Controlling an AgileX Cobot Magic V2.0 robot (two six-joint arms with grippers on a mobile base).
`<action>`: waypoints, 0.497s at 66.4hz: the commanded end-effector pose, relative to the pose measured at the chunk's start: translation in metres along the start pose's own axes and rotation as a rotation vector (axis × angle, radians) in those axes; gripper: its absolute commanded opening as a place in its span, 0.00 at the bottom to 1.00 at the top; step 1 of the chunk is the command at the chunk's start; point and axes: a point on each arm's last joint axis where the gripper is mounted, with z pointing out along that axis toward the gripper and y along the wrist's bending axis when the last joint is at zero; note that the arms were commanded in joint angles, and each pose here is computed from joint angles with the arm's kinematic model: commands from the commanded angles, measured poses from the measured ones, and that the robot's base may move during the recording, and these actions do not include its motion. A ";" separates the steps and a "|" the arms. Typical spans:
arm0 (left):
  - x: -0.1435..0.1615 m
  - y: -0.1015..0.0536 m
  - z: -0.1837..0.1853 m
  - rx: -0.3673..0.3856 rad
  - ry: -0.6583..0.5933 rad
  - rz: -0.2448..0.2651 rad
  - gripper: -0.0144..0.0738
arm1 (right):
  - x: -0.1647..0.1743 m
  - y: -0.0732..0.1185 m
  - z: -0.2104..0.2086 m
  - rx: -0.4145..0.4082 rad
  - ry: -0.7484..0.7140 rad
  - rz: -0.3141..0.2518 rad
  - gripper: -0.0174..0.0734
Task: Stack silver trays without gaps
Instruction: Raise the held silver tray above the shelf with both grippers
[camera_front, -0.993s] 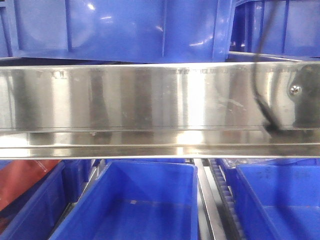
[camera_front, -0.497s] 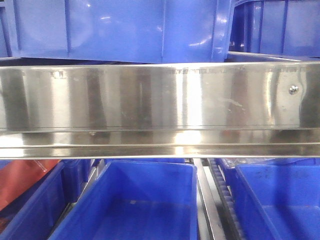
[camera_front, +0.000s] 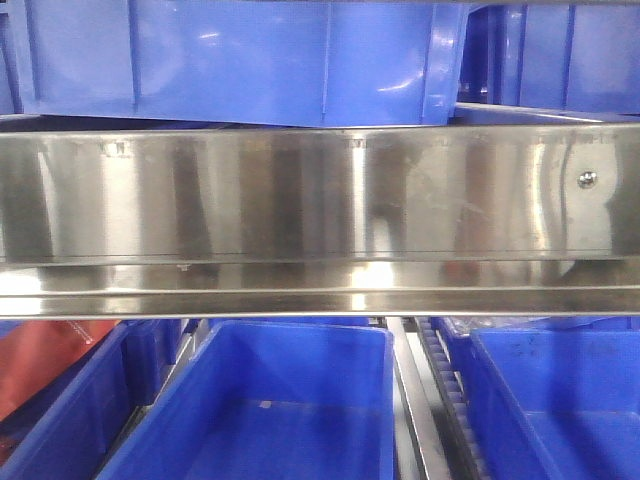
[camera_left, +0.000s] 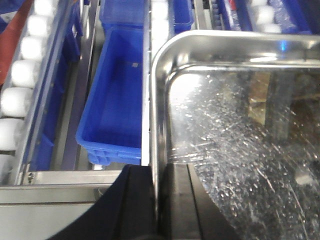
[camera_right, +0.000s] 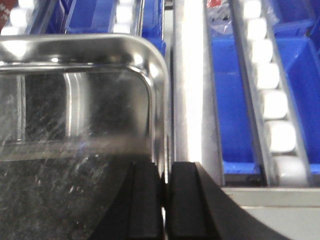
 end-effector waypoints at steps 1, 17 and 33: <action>0.000 -0.007 -0.001 0.087 -0.016 0.001 0.15 | -0.004 0.007 -0.003 -0.077 -0.057 -0.013 0.17; 0.007 -0.005 0.004 0.070 0.005 0.013 0.15 | -0.004 0.007 -0.003 -0.077 -0.057 -0.013 0.17; 0.006 -0.005 0.004 0.067 -0.002 0.017 0.15 | -0.004 0.007 -0.003 -0.076 -0.056 -0.014 0.17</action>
